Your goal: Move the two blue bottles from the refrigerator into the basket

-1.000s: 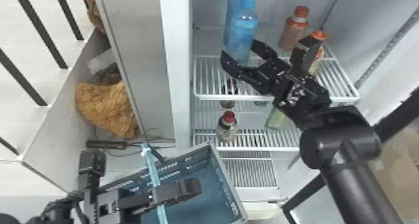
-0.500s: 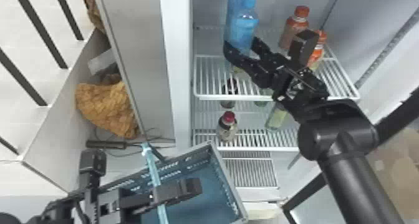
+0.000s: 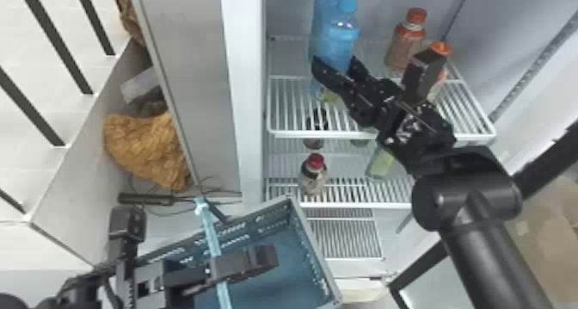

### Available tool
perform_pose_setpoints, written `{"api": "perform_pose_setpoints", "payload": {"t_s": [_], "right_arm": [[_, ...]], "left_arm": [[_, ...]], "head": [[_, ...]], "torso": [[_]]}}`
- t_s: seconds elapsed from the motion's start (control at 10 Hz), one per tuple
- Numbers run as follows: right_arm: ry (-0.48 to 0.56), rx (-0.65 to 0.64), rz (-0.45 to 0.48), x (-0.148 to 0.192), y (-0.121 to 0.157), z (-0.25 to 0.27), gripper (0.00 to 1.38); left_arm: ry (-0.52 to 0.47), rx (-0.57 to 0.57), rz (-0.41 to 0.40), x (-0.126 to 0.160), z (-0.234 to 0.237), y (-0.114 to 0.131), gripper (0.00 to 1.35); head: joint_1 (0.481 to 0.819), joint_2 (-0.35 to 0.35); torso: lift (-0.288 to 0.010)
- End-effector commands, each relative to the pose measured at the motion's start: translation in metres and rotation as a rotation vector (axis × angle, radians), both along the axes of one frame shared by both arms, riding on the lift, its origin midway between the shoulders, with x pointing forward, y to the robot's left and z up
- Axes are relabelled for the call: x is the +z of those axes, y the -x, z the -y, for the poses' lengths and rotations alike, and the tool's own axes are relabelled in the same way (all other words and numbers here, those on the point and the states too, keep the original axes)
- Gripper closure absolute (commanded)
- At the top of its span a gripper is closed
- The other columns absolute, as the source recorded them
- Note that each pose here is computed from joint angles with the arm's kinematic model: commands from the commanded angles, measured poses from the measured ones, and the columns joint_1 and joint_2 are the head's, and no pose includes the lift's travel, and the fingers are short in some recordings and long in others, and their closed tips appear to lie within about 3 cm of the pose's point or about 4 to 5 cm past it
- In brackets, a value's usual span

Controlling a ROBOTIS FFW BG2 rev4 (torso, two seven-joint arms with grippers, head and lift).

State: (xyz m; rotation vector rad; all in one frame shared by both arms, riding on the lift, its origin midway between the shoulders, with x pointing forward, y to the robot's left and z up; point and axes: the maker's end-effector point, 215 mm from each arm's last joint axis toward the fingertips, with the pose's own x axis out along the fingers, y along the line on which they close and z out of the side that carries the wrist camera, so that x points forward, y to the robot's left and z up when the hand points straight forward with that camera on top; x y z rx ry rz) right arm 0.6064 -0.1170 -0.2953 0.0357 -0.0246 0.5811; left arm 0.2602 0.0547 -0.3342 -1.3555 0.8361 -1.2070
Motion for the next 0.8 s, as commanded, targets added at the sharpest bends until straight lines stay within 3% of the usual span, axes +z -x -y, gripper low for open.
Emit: {"api": "perform_pose_setpoints", "payload": {"t_s": [0.0,0.3,0.7], "right_arm": [[-0.002,-0.002,0.027,0.009,0.017,0.004,1.28],[-0.014,-0.013,0.060,0.035,0.060,0.014,1.28],[-0.020,0.034,-0.023,0.032,0.123,0.008,1.28]], "left_arm": [[0.002,0.000,0.000,0.000,0.000,0.000,1.20],[0.004,-0.002,-0.002,0.000,0.001,0.001,1.20],[0.000,-0.001,-0.006,-0.001,0.001,0.002,1.20]], "head": [[0.695,-0.079],[0.695,-0.095],[0.695,-0.108]], "torso": [[-0.010],[-0.010],[-0.010]]}}
